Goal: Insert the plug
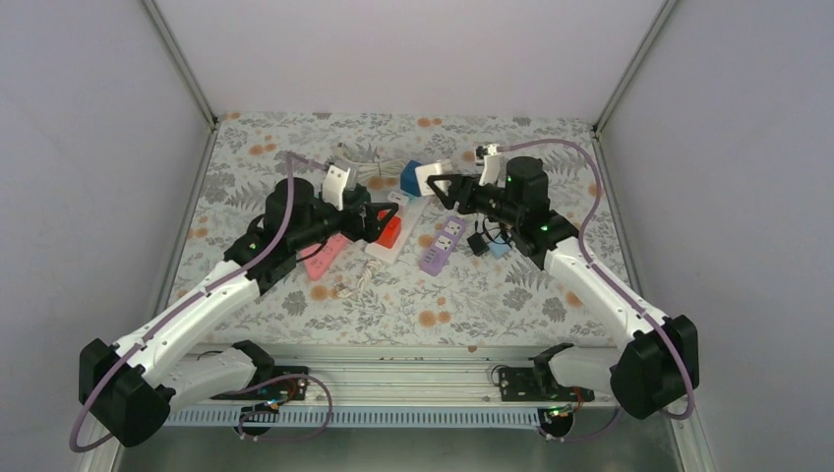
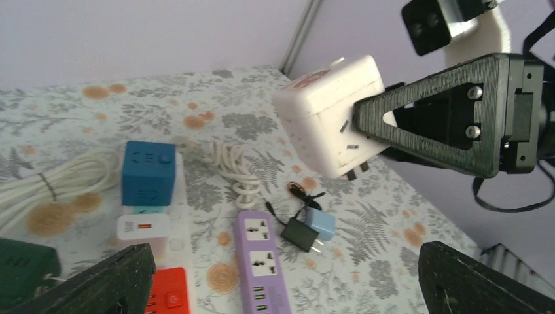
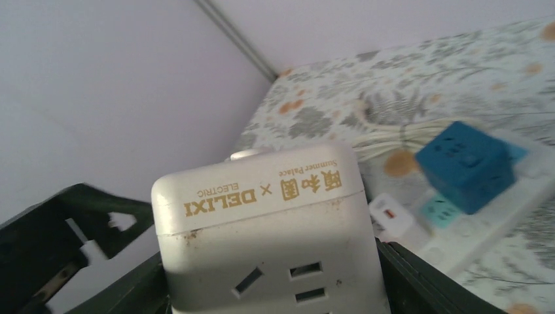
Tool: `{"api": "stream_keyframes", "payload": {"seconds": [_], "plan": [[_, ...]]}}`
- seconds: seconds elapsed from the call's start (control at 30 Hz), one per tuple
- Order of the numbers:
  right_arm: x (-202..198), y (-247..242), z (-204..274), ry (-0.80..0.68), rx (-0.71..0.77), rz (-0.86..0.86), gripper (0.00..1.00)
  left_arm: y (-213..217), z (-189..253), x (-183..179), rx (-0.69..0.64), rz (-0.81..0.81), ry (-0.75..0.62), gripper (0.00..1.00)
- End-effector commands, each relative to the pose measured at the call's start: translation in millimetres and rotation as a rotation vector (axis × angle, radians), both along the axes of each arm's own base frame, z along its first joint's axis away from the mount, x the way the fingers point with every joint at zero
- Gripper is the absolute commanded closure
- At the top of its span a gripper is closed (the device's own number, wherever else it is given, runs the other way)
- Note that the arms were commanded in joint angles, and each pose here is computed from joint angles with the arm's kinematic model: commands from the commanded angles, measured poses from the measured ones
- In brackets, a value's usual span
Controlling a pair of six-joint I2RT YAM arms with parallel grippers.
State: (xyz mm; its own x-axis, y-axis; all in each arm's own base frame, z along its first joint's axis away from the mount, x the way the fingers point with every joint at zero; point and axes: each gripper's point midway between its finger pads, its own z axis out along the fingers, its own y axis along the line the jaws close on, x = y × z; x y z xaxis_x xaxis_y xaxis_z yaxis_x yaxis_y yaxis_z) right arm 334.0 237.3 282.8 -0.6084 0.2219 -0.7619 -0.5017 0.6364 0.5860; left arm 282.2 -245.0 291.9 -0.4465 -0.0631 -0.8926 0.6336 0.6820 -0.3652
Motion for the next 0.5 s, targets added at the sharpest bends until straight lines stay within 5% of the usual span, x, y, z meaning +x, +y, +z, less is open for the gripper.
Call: {"api": "stream_keyframes", "payload": {"seconds": [0.0, 0.47], "plan": [[-27, 17, 29, -0.007, 0.121, 0.162, 0.37, -13, 38, -16, -0.120, -0.098, 0.018, 0.00], [-66, 33, 73, 0.003, 0.352, 0.364, 0.37, -23, 54, -17, -0.164, -0.135, -0.002, 0.00]]}}
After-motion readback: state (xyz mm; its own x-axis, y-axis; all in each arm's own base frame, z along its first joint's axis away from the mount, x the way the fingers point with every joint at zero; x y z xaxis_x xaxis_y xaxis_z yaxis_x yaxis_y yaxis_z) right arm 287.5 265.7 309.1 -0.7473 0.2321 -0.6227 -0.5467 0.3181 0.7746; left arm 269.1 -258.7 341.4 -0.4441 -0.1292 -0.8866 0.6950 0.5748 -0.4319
